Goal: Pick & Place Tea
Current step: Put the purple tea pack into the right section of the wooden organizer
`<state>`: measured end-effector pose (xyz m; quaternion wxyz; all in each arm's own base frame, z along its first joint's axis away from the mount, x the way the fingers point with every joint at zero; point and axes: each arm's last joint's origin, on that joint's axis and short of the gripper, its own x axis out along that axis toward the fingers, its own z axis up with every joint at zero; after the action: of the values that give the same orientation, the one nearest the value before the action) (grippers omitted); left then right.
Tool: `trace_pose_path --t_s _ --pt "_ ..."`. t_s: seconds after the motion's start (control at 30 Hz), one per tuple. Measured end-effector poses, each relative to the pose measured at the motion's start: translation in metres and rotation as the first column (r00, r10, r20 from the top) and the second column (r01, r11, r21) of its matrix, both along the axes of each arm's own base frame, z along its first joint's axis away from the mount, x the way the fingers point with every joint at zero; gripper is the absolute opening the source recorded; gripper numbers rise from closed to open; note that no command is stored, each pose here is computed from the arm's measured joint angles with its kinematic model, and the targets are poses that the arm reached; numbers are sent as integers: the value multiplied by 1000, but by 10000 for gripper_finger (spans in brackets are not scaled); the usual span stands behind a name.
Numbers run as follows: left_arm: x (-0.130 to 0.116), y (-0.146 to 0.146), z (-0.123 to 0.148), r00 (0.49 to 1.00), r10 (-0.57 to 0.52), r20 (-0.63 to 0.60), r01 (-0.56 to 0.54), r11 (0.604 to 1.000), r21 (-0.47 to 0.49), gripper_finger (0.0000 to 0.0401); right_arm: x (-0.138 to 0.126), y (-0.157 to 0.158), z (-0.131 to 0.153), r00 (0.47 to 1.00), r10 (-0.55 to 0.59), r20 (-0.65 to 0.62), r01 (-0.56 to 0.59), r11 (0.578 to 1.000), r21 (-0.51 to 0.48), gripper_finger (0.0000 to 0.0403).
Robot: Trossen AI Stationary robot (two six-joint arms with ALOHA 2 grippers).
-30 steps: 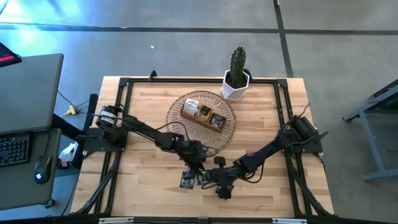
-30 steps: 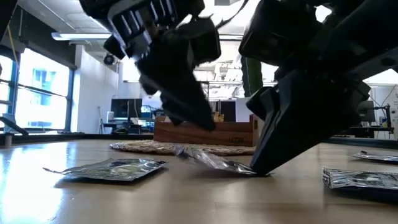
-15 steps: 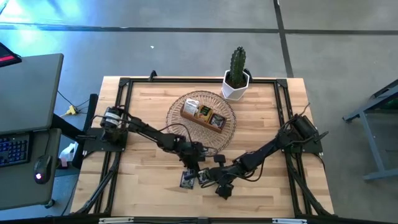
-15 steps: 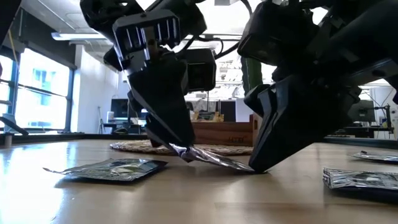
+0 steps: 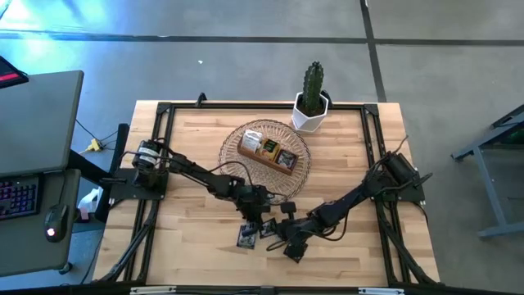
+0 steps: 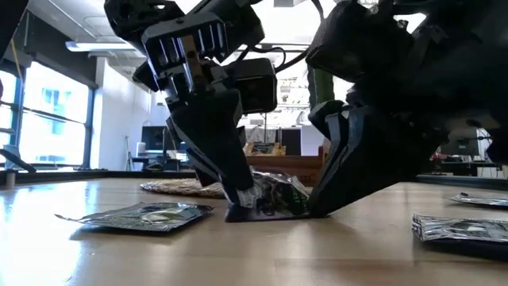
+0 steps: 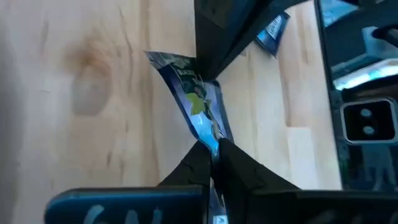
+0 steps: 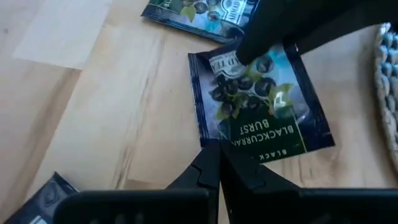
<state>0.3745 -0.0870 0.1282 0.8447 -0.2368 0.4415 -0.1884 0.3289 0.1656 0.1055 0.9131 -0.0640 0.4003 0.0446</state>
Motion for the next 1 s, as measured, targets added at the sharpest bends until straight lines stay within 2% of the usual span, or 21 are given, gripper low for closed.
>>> trace_pose_path --t_s 0.1,0.2,0.4,0.5,0.6,0.7,0.83,1.0 --pt "0 1 0 1000 17 3 -17 1000 18 21 -3 0 8 1000 -17 11 17 1000 -4 19" --pt "0 2 -1 1000 29 3 -29 999 35 26 -3 -2 26 998 -50 49 47 997 58 43" --pt "2 3 0 997 53 58 -60 991 123 6 -13 -7 55 989 -139 43 132 982 133 102" --pt "4 2 2 993 51 105 -67 986 154 8 -20 -17 68 964 -267 -11 263 939 221 123" --pt "6 -4 4 983 37 177 -76 972 223 4 -25 -25 77 947 -306 -95 320 889 326 135" --pt "7 -14 8 970 -10 244 -72 942 327 3 -25 -33 81 944 -298 -141 330 860 389 140" --pt "10 -31 18 947 -65 315 -92 884 459 3 -23 -42 80 939 -292 -181 342 845 410 140" --pt "12 -47 28 937 -94 337 -112 831 545 2 -19 -52 80 931 -315 -185 365 833 415 140"
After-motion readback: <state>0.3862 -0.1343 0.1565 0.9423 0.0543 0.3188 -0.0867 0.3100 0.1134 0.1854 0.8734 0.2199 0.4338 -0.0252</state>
